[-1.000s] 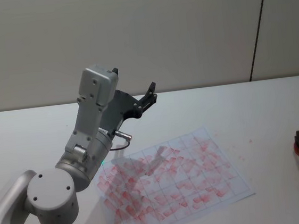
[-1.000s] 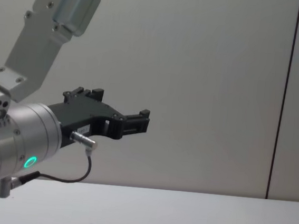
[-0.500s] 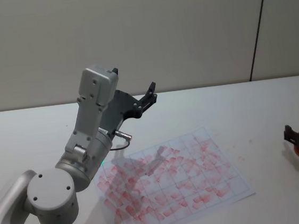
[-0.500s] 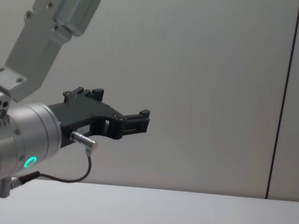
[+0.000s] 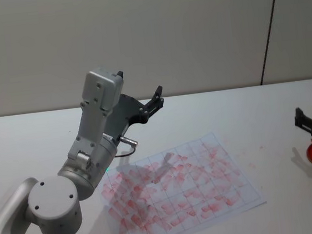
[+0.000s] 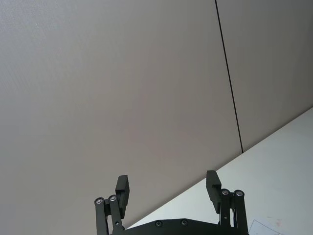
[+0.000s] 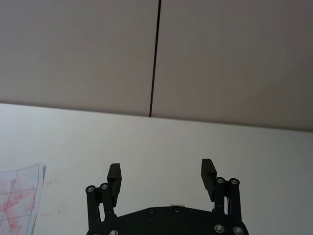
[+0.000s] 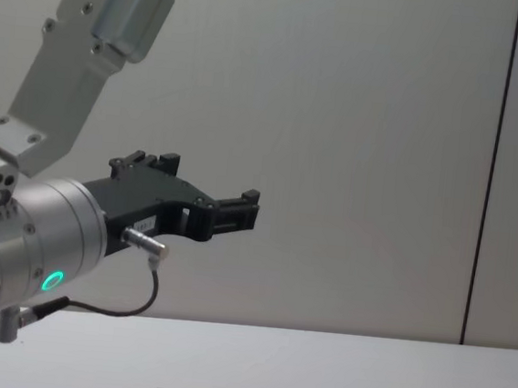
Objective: Use the one hand to pick up the stamp and affix it onto the A4 paper.
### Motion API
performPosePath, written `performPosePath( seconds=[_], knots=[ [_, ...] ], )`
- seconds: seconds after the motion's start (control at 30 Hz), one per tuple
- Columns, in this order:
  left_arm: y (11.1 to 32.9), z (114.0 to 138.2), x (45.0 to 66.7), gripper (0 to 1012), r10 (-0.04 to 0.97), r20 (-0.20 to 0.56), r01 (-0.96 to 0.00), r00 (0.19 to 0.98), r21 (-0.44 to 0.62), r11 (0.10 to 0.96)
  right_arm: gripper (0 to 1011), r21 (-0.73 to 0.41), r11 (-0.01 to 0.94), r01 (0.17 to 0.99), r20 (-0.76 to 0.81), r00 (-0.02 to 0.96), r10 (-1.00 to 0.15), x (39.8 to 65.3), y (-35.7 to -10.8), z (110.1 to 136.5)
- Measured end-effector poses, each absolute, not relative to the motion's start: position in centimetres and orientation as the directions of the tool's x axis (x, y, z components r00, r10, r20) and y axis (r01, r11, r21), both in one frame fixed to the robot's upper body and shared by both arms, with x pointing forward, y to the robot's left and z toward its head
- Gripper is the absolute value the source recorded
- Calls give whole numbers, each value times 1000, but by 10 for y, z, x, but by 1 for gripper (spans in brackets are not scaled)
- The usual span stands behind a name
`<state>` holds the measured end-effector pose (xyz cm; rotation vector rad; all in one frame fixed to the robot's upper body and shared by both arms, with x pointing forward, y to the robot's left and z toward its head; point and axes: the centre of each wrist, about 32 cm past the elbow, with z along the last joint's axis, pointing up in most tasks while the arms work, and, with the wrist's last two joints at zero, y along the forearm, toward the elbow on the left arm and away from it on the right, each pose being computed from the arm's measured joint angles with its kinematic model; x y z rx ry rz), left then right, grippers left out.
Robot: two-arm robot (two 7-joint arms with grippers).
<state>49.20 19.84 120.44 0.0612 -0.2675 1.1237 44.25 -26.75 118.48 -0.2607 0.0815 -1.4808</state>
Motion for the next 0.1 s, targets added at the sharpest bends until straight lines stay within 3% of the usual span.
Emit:
performPosePath(
  seconds=[0.1],
  knots=[
    [198,1204,492,1001,882,242,-897,404,-86,434,1001,-179,75,981,127,98,-987,439,-266,1189]
  ],
)
